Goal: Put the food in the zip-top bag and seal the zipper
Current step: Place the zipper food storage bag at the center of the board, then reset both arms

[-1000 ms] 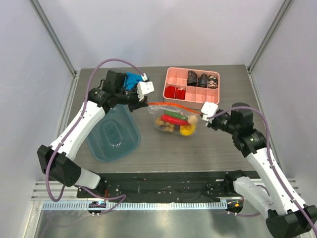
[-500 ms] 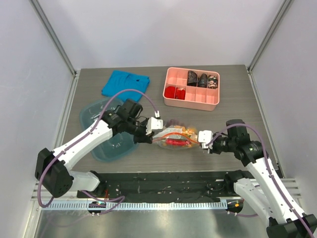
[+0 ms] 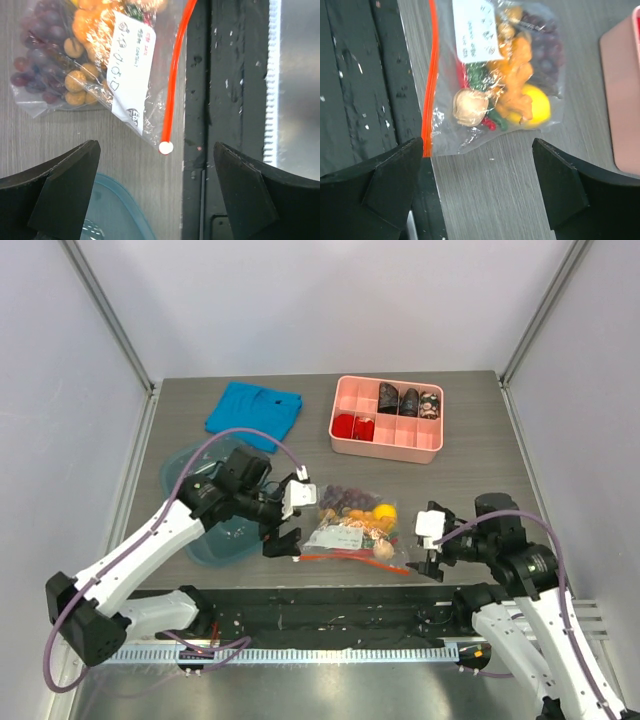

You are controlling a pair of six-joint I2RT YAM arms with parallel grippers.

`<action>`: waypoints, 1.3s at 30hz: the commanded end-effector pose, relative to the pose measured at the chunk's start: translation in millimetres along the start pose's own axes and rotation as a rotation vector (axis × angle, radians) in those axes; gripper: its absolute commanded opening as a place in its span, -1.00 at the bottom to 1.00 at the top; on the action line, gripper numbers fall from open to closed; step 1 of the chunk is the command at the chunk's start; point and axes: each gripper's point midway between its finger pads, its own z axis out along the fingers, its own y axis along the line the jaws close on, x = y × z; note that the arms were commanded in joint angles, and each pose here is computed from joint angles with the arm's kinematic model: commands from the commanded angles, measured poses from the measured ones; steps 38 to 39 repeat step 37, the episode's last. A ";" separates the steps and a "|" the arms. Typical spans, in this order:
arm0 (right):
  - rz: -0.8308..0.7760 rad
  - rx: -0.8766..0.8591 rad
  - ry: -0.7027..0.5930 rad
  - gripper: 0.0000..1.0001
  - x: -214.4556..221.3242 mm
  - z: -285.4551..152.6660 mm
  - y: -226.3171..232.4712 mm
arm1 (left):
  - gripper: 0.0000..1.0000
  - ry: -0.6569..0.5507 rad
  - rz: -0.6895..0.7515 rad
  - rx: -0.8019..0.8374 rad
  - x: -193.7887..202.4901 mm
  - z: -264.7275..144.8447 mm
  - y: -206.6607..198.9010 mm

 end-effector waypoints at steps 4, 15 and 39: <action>0.199 0.246 -0.202 0.96 -74.0 -24.7 -53.6 | 1.00 -0.252 -0.218 -0.200 -79.6 -46.7 26.0; 0.719 0.590 -0.067 0.97 -68.9 -18.3 -194.3 | 1.00 -0.281 -0.690 -0.696 -66.6 -158.5 153.4; 1.096 0.683 0.096 0.99 73.6 -23.4 -206.1 | 1.00 -0.050 -1.108 -0.844 99.2 -173.5 182.5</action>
